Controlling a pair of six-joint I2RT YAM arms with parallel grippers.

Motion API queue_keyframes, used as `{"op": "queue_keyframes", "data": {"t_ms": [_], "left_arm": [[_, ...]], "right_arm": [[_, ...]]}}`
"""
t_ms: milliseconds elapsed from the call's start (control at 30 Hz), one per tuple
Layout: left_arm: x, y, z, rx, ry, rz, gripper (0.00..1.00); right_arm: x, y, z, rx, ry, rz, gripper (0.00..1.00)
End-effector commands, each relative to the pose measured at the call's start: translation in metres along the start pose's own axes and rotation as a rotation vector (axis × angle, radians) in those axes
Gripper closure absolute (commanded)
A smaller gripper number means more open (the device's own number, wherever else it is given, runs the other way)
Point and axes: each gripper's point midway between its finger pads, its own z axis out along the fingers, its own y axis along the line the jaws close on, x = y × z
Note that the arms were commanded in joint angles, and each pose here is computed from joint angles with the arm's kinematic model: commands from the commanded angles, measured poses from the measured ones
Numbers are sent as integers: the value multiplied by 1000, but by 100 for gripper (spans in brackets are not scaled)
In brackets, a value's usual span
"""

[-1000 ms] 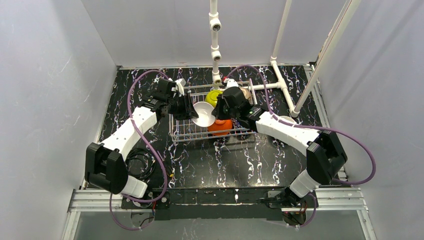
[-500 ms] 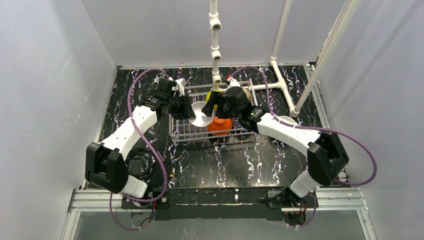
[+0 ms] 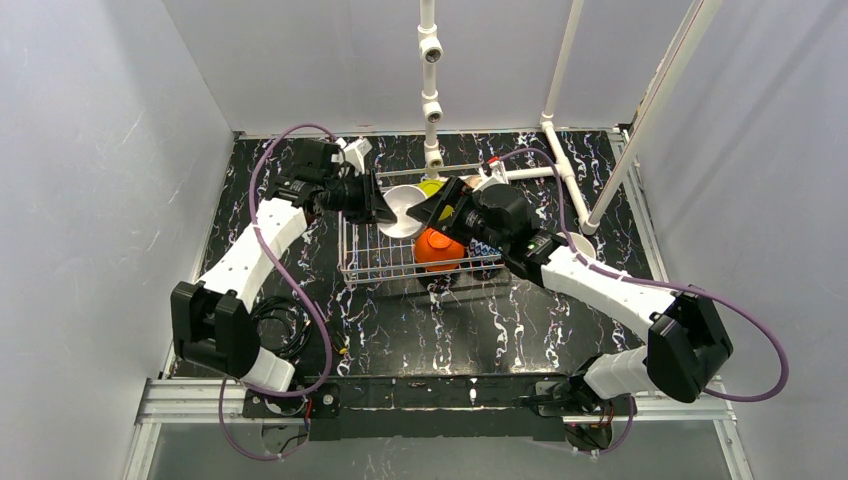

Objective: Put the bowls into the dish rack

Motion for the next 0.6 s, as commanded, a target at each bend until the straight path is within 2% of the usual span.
{"op": "queue_keyframes", "data": {"t_ms": [0,133,267,467,567], "left_arm": [[1,-38,-11,196,79,4,100],[1,-49,-12,275,108,-36,100],[1,-51,-11,284,119,-53,100],[4,-40,-7,232,117,-87,100],[6,-36,-7,227,114,-107,100]], "right_arm": [[-8,36,-14,-124,1,151,1],[-2,51,-16,-185,55,156,1],[0,61,-18,-227,80,157,1],[-10,72,-31,-328,3,150,7],[-13,72,-36,-335,-18,131,5]]}}
